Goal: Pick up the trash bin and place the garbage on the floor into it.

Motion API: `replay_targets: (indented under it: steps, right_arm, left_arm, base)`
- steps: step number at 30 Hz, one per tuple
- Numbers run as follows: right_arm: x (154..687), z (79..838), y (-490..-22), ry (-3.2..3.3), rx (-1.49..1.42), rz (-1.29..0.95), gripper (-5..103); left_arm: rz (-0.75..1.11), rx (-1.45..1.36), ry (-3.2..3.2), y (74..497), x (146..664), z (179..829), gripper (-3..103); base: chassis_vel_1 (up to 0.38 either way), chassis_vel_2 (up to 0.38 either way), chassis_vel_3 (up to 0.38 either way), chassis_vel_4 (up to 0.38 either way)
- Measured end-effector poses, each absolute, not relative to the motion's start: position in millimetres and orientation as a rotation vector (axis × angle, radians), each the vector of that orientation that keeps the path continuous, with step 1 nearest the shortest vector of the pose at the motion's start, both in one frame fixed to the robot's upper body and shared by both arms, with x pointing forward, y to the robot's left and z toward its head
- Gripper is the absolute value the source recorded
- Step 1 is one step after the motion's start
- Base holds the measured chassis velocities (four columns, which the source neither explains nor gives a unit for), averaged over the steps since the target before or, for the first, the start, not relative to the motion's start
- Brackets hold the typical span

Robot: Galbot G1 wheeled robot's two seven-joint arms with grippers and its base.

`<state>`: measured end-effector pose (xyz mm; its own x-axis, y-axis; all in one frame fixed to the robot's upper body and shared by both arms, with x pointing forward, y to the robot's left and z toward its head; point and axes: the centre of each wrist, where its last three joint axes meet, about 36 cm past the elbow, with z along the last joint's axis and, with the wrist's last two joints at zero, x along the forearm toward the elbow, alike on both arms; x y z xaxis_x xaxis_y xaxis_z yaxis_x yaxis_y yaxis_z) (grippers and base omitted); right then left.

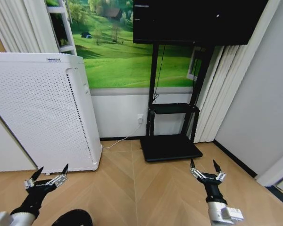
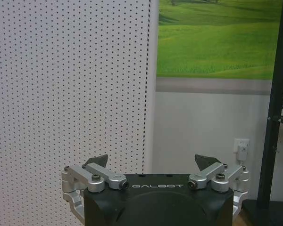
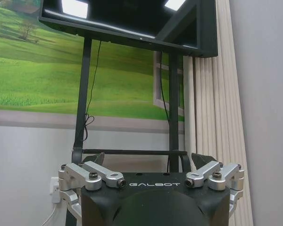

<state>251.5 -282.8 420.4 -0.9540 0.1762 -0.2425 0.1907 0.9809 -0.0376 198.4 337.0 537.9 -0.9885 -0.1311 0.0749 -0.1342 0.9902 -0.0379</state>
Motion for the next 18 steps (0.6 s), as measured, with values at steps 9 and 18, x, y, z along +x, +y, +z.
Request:
replay_targets:
  steps: [9, 18]
  right_arm:
    - [250.4, 416.5, -277.2, 2.892, 0.28, -0.078, 100]
    - [247.8, 417.0, -277.4, 2.892, 0.291, -0.079, 100]
  left_arm:
    - [0.12, 0.239, -3.075, 342.0, 193.2, 539.3, 100]
    - [0.13, 0.248, -3.094, 345.1, 193.6, 542.4, 100]
  base:
    - [0.0, 0.0, 0.0, 0.0]
    - [0.0, 0.0, 0.0, 0.0]
